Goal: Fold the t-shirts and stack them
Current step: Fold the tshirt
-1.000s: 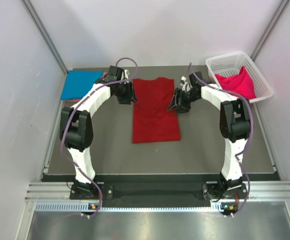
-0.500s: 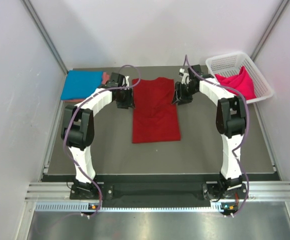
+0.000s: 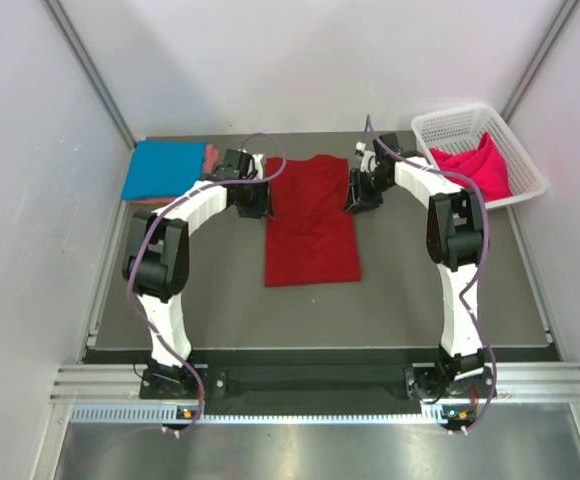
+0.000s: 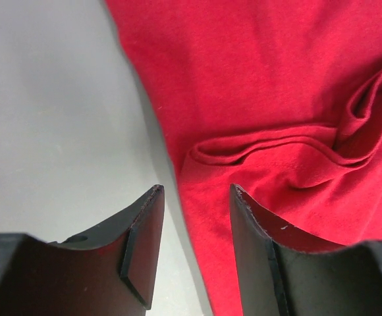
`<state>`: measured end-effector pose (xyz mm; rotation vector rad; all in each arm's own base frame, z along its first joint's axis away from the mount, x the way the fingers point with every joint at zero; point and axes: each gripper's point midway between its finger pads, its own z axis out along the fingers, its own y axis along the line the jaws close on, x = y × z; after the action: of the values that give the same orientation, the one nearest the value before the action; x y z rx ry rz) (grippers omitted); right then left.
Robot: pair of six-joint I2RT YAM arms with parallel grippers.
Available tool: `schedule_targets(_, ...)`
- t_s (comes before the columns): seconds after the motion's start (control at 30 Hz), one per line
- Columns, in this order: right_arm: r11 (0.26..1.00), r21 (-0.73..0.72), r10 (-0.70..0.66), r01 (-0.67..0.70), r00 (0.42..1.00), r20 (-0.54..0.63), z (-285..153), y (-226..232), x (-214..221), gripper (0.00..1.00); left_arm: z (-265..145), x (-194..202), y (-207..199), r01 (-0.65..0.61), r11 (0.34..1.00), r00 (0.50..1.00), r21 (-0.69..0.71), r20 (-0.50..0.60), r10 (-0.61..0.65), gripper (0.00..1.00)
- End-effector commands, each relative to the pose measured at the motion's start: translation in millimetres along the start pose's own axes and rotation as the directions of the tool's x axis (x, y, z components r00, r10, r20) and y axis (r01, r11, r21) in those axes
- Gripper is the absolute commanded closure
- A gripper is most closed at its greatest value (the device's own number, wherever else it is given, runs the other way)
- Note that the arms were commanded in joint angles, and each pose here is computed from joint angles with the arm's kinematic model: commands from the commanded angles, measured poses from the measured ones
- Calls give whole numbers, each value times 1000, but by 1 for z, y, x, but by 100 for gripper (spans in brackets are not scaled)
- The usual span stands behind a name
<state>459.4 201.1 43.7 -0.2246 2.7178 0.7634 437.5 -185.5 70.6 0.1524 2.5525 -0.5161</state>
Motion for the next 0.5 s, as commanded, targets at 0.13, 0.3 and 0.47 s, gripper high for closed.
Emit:
schedule_targets(0.13, 998, -64, -18, 22, 998, 53, -8, 16, -22, 63, 6, -25, -18, -48, 997, 996, 53, 78, 44, 51)
schedule_targets(0.3, 997, -71, -14, 18, 999, 52, -6, 16, -23, 64, 11, -23, -18, -45, 997, 997, 55, 66, 41, 52)
schedule_targets(0.47, 997, -77, -8, 12, 999, 50, -5, 17, -23, 66, 17, -20, -19, -34, 998, 998, 60, 51, 31, 55)
